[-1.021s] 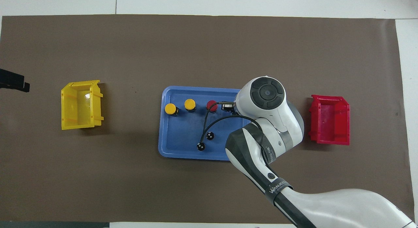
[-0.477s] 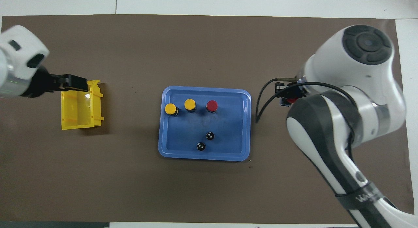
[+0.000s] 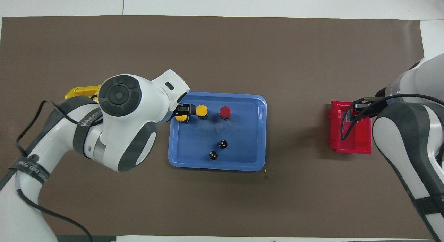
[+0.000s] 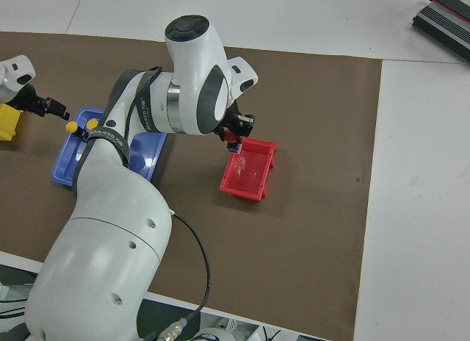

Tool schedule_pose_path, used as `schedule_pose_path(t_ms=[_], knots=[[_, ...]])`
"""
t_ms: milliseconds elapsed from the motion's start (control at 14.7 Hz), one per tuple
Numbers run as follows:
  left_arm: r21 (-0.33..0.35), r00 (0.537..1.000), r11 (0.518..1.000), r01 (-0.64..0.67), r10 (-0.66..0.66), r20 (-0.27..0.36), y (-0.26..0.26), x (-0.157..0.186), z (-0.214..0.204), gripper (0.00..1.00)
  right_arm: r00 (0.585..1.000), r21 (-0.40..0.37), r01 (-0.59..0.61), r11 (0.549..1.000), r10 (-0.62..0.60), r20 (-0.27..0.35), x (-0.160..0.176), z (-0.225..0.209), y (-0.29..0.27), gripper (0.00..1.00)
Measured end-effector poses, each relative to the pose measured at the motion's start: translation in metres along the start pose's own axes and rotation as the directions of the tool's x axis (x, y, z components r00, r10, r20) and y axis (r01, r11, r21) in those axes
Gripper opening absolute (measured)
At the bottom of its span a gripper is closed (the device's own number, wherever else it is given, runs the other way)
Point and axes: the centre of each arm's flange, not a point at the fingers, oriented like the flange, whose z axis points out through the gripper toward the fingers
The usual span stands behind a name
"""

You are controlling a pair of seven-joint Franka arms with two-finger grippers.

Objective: Sort red and yellow buttons by color
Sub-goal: 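Grasp the yellow button with the left gripper and lift it, then lower the yellow button into the yellow bin and open the left gripper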

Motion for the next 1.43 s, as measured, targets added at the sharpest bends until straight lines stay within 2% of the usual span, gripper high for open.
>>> schedule_pose_path(t_ms=[204,545,613,817,1021,1157,1294,1430], knots=[[0.011,1.000,1.000,-0.001,0.001,0.011,0.002,0.004,0.032,0.91,1.000,-0.004,0.002,1.000,-0.002,-0.015,-0.018,0.031,0.015,0.41],[0.020,1.000,1.000,0.003,-0.004,0.025,-0.002,0.001,0.046,0.83,1.000,-0.010,0.029,1.000,-0.029,0.003,-0.038,0.051,0.011,0.41],[0.023,1.000,1.000,0.003,-0.004,0.030,-0.003,-0.001,0.048,0.76,0.999,-0.009,0.033,0.999,-0.033,0.001,-0.040,0.056,0.011,0.41],[0.000,0.999,1.000,0.029,-0.029,0.046,-0.002,-0.003,0.050,0.41,0.999,-0.010,0.036,0.999,-0.036,-0.022,-0.042,0.069,0.011,0.41],[-0.029,0.997,0.997,0.073,-0.072,0.041,0.002,0.004,0.037,0.41,0.998,-0.009,0.044,0.999,-0.044,-0.041,-0.045,0.084,0.010,0.41],[-0.021,0.994,0.996,0.088,-0.087,0.070,-0.002,0.015,0.006,0.41,0.998,-0.008,0.047,0.999,-0.048,-0.046,-0.046,0.096,0.010,0.41],[-0.004,0.987,0.994,0.114,-0.112,0.111,-0.022,0.026,-0.038,0.41,0.998,-0.006,0.049,0.999,-0.049,-0.049,-0.047,0.105,0.010,0.41],[0.000,0.984,0.993,0.118,-0.117,0.133,-0.070,0.035,-0.074,0.41,0.998,-0.005,0.049,0.999,-0.049,-0.047,-0.048,0.108,0.010,0.41]])
